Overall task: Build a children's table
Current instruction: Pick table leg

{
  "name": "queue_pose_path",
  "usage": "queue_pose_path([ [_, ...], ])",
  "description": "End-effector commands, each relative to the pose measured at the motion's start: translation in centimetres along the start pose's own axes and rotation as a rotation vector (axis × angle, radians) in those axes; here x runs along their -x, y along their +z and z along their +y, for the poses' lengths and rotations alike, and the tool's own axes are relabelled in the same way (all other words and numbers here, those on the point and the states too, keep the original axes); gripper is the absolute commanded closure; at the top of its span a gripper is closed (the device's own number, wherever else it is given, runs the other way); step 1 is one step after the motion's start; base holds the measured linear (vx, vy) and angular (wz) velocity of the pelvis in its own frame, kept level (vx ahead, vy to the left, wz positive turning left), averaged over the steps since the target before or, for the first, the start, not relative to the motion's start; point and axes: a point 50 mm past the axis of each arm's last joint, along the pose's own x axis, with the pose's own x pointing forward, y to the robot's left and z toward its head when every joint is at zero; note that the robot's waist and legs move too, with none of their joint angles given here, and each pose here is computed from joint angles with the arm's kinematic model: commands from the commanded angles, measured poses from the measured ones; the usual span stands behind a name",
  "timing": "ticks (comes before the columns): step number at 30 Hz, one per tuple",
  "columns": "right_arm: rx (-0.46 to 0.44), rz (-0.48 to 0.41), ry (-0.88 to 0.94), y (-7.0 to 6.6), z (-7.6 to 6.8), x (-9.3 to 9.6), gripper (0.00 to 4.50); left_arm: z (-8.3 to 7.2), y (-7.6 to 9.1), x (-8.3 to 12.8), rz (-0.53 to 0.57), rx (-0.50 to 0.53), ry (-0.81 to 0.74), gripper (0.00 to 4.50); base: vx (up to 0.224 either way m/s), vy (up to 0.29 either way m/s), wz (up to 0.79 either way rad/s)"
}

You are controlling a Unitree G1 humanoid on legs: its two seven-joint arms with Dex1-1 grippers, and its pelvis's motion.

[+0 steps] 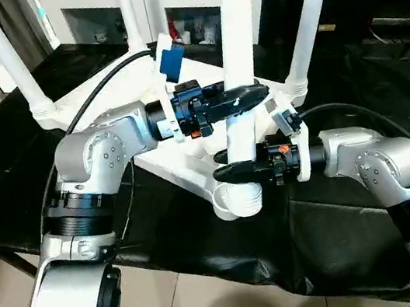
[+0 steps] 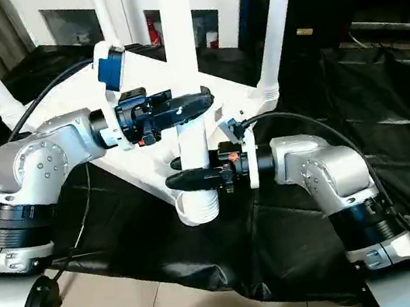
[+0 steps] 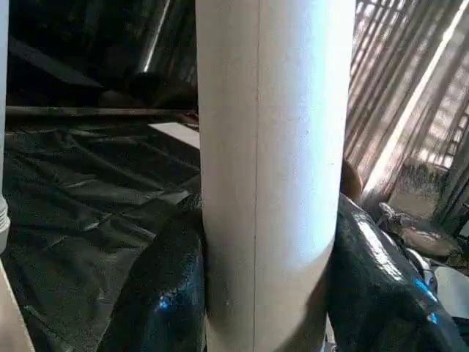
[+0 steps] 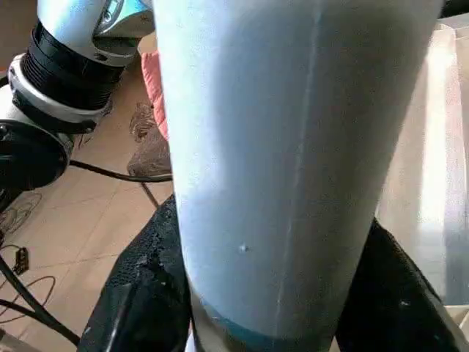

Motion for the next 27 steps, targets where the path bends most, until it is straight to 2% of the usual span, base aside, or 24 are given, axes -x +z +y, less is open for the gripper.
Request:
queue_pose_path([
  [1, 0.006, -0.014, -0.031, 0.1, -0.2, 0.5, 2.59, -0.4, 1.3, 0.0, -0.021, -0.046, -0.019, 2.68, 0.000, 0.000, 0.00],
  [12, 0.009, -0.022, -0.038, 0.3, -0.3, 0.6, 2.60, -0.3, 1.4, 0.4, -0.039, -0.066, 0.009, 2.68, 0.000, 0.000, 0.00],
  [14, 0.011, -0.025, -0.039, 0.3, -0.3, 0.6, 2.60, -0.2, 1.5, 0.3, -0.046, -0.058, 0.012, 1.98, 0.000, 0.000, 0.00],
  [18, 0.018, -0.038, -0.043, 0.4, -0.3, 0.5, 2.60, 0.0, 1.7, 0.4, -0.087, -0.044, 0.023, 1.85, 0.000, 0.000, 0.00],
  [21, 0.025, -0.075, -0.052, 0.7, -0.3, 0.4, 2.61, 0.1, 2.0, 0.7, -0.156, -0.054, 0.040, 1.56, 0.000, 0.000, 0.00],
  [25, 0.029, -0.133, -0.067, 1.0, -0.2, 0.2, 2.61, 0.6, 2.2, 1.7, -0.265, -0.034, 0.052, 1.56, 0.000, 0.000, 0.00],
  [27, 0.038, -0.149, -0.086, 1.1, -0.3, 0.2, 2.61, 0.9, 2.1, 2.2, -0.261, -0.048, 0.079, 1.56, 0.000, 0.000, 0.00],
])
